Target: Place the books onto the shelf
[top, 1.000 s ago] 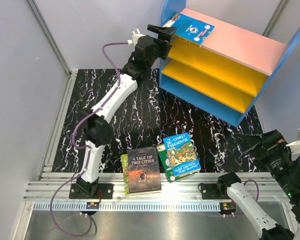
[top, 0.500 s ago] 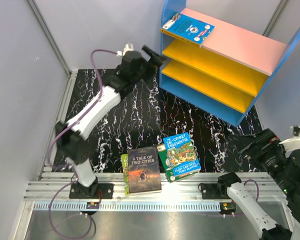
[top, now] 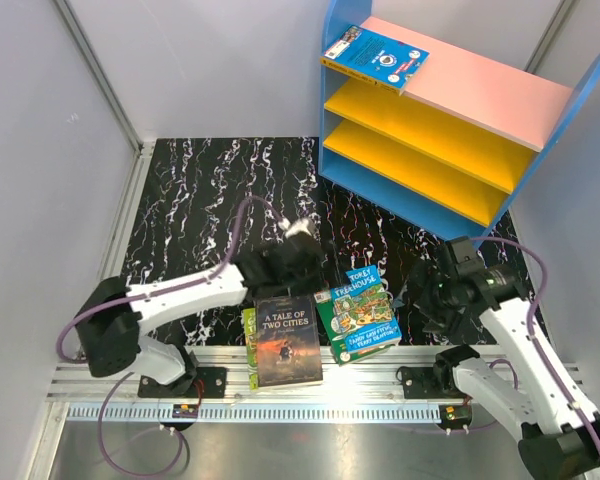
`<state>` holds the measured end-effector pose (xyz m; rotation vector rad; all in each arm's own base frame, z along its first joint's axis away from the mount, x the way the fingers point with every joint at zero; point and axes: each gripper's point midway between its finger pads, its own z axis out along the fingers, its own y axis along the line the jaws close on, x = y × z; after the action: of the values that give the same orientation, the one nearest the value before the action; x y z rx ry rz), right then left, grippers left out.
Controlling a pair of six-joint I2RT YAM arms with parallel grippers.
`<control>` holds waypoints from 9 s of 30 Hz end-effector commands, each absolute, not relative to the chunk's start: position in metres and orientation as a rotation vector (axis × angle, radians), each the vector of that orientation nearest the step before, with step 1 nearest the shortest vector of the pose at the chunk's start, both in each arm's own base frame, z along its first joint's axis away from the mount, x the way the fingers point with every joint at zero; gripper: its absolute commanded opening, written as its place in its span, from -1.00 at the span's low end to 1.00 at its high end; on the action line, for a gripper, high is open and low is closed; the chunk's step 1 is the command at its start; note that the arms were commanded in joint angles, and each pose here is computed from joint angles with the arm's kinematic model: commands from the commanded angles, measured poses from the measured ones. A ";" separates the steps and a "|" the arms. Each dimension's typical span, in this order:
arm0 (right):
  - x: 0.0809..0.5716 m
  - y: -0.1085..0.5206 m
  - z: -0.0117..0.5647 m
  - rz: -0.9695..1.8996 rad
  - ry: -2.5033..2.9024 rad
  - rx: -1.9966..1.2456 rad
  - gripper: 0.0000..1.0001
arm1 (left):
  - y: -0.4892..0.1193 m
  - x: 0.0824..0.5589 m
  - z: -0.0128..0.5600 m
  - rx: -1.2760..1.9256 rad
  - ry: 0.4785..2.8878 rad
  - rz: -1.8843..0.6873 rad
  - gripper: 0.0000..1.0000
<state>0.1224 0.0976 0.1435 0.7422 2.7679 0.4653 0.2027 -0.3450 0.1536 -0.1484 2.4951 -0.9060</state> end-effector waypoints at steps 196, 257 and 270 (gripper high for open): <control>0.137 0.102 0.324 0.639 2.469 0.386 1.00 | -0.349 0.501 0.524 -1.103 0.913 -1.260 0.97; 0.382 0.197 0.385 0.764 2.312 0.078 -1.00 | -0.300 0.546 0.532 -1.158 0.798 -1.416 0.75; 0.479 0.174 0.399 0.869 2.100 0.299 -0.89 | -0.317 0.554 0.528 -1.173 0.788 -1.531 0.54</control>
<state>0.4434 0.1780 0.3728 0.2677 2.2569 0.7991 0.5818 -0.3032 0.4804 -1.1978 0.8865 -1.3486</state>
